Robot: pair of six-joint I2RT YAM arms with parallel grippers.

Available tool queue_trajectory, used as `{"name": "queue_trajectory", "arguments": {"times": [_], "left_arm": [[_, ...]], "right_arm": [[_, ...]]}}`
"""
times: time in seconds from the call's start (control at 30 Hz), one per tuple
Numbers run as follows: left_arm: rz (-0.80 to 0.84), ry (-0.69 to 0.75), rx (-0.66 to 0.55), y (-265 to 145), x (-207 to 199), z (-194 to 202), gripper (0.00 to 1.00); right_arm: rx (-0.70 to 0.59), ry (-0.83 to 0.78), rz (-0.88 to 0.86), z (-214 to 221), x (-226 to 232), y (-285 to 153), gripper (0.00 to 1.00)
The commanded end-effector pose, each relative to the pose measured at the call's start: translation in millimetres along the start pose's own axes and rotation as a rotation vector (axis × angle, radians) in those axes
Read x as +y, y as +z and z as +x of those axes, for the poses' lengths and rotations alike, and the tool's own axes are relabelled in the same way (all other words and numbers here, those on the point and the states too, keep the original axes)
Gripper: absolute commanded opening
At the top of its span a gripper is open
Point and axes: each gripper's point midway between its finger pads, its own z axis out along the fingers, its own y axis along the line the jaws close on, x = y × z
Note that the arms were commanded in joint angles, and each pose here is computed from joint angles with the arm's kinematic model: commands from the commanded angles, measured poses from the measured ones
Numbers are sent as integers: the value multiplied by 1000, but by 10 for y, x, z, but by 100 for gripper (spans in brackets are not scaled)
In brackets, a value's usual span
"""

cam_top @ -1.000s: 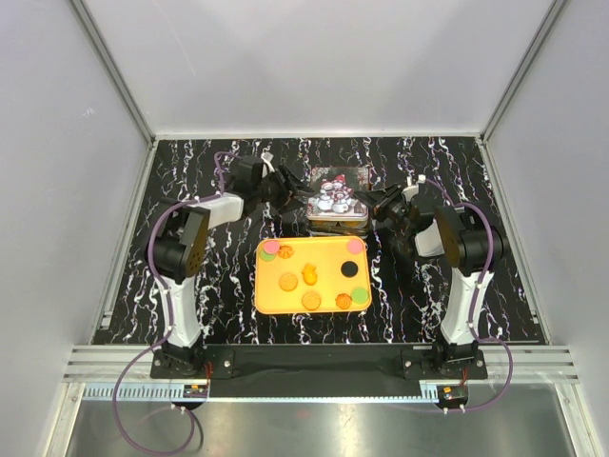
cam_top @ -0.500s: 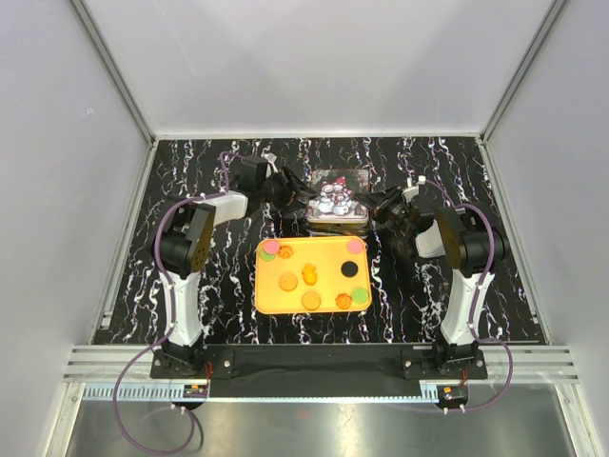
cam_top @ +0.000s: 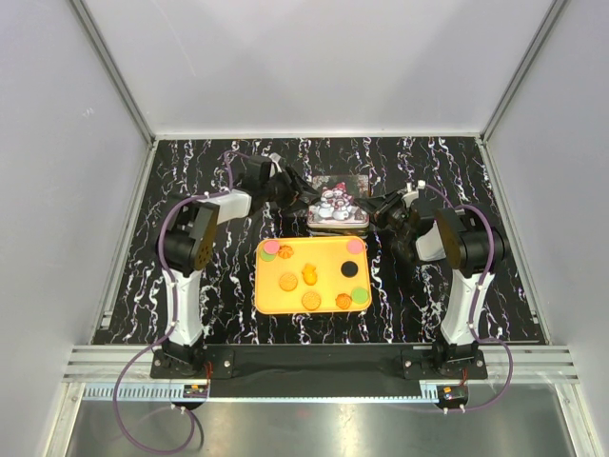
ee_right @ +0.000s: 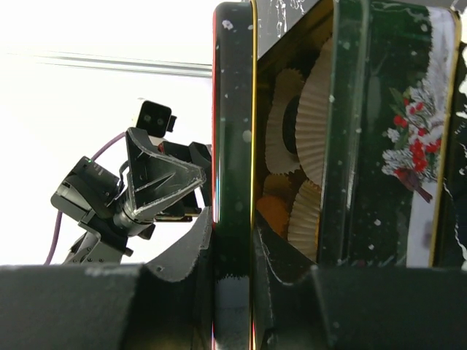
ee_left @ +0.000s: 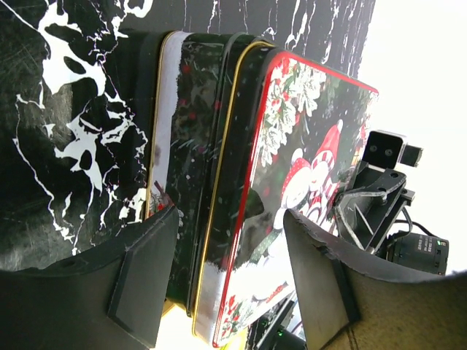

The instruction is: Pack the cookies

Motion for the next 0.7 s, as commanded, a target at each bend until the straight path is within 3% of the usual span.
{"name": "queue_trajectory", "arguments": {"times": [0.0,0.4,0.67], "left_arm": [[15,41,-23,45,-99,-90,64],[-10,63,4,121,-82,-72,58],[-14,75,15,160,-104,-59,56]], "right_arm": [[-27,-74,-91,-35,315,-22,6],[-35,-75,-90,-40,337,-45,29],[-47,-73,-82,-82,325,-74,36]]}}
